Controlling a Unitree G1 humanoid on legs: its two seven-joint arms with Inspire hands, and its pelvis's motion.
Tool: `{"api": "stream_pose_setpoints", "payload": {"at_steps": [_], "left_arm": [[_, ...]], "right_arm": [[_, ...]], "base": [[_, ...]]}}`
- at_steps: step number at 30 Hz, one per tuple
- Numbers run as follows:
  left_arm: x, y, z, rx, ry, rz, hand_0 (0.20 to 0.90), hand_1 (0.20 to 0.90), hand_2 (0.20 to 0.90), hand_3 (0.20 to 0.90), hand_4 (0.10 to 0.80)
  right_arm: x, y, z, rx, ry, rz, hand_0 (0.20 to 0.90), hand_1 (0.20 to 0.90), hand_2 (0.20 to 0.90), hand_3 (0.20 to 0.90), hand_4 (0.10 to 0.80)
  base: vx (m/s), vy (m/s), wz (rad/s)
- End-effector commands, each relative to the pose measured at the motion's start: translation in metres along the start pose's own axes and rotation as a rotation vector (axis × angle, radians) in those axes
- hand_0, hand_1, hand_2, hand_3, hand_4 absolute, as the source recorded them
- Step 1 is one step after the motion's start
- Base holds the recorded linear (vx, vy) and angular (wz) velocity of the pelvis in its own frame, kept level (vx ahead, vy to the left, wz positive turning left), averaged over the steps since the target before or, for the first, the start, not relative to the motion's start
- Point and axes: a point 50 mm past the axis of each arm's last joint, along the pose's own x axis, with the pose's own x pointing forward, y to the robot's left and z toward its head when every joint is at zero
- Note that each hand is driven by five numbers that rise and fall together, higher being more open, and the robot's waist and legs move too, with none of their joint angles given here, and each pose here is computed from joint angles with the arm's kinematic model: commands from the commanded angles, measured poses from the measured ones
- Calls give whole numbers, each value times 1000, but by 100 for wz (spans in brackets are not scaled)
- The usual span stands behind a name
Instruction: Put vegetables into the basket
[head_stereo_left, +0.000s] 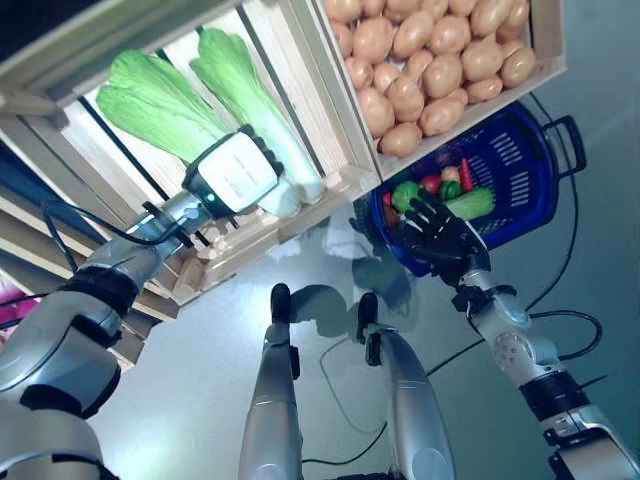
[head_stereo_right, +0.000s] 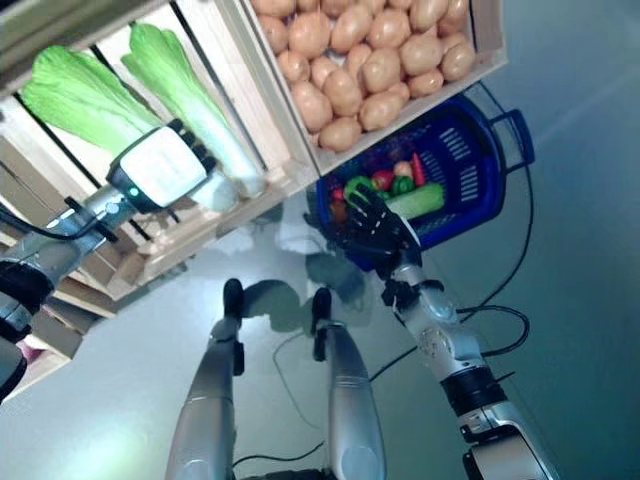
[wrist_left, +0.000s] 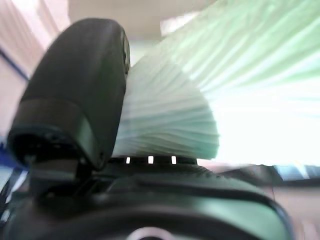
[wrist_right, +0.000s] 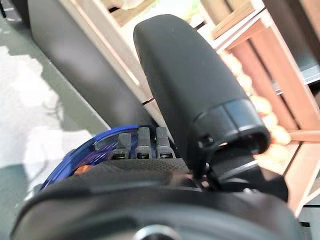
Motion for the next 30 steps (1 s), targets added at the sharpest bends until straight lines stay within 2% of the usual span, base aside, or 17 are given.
{"api": "stream_pose_setpoints", "payload": {"at_steps": [1,5,11,12,13,14,15,17,20,21,25,27,29,30], "left_arm": [[12,43,-48,70,154,282,300,300,300,300,400],[10,60,-43,12,178,373,300,300,300,300,400],[-1,69,-19,-270,253,447,300,300,300,300,400],[-2,70,-14,-356,280,452,300,300,300,300,400],[-7,71,-1,-534,339,479,300,300,300,300,400],[-8,72,5,-586,359,482,300,300,300,300,400],[-13,72,11,-758,424,500,300,300,300,300,400],[-17,72,23,-897,465,521,300,300,300,300,400],[-21,77,42,-1271,554,562,300,300,300,300,400],[-23,79,48,-1468,605,604,300,300,300,300,400],[-24,83,57,-1833,666,679,300,300,300,300,400],[-24,84,58,-1883,668,692,300,300,300,300,400],[-20,85,66,-2130,662,782,300,300,300,300,400],[-18,86,70,-2186,651,795,300,300,300,300,400]], "right_arm": [[-5,3,38,37,-197,2,900,900,900,900,800],[-8,4,35,28,-189,-6,900,900,900,900,800],[-20,-2,16,39,-152,-48,900,900,900,900,800],[-23,-3,12,36,-142,-57,900,900,900,900,800],[-28,-7,5,45,-124,-69,900,900,900,900,800],[-30,-6,1,44,-115,-71,900,900,900,900,800],[-33,-6,-5,47,-102,-78,900,900,900,900,800],[-36,-6,-13,53,-78,-84,900,900,900,900,800],[-42,-4,-30,28,-21,-95,900,900,900,900,800],[-44,-2,-38,31,2,-103,900,900,900,900,800],[-48,0,-51,22,44,-131,900,900,900,900,800],[-50,0,-52,16,47,-135,900,900,900,900,800],[-51,4,-58,13,58,-135,900,900,900,900,800],[-51,5,-60,-3,61,-137,900,900,900,900,800]], "base": [[52,-29,-1],[52,-29,-5],[81,5,2],[178,5,1],[159,0,1],[168,-11,5],[97,-15,5],[100,-22,7],[130,-17,11],[169,-15,6],[160,-8,1],[89,-1,4],[140,-7,3],[140,-12,0]]}}
